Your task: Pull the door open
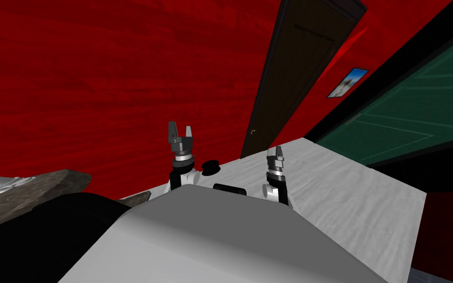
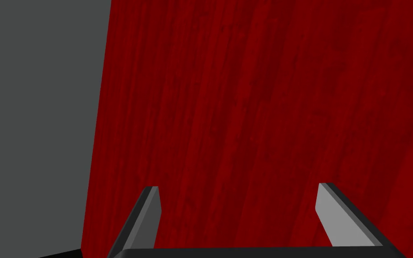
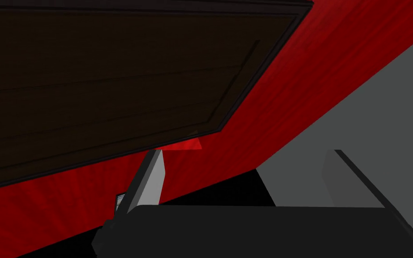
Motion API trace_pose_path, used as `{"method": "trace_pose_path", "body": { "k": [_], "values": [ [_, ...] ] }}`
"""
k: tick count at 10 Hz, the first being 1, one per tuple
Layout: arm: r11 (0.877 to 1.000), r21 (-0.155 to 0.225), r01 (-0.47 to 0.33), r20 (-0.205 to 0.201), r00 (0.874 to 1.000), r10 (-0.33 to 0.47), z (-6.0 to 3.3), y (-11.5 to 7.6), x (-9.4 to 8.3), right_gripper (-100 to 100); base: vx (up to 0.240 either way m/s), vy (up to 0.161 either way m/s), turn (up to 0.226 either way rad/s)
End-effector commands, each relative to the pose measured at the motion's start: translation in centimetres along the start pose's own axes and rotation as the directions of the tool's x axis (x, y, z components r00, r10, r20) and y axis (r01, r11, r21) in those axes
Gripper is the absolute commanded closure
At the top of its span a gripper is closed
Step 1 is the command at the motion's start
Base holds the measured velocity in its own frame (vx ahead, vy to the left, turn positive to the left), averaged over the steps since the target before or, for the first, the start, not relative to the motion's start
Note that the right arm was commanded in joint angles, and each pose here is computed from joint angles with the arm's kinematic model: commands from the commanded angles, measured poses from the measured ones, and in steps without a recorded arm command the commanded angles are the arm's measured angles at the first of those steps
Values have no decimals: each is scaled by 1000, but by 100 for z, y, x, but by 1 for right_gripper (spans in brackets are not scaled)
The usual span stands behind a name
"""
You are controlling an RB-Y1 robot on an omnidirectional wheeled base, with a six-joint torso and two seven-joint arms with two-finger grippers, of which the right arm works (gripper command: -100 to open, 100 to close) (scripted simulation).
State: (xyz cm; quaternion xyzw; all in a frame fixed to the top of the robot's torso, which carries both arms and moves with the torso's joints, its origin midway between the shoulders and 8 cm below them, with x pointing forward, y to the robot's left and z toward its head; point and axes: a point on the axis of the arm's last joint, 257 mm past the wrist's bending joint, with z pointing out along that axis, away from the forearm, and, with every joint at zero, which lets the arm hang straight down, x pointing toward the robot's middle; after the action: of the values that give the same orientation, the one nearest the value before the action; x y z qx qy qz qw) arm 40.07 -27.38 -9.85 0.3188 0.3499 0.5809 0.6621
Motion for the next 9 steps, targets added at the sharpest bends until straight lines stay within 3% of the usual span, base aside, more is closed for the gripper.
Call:
{"method": "trace_pose_path", "body": {
  "k": [1, 9],
  "values": [
    [1000, 21, -11, -9, 1000, 12, -51, -121, 16, -100, 82, -69, 125],
    [990, 133, -54, -44, 997, 61, -306, -749, 8, -100, 84, -79, 117]
  ]
}}
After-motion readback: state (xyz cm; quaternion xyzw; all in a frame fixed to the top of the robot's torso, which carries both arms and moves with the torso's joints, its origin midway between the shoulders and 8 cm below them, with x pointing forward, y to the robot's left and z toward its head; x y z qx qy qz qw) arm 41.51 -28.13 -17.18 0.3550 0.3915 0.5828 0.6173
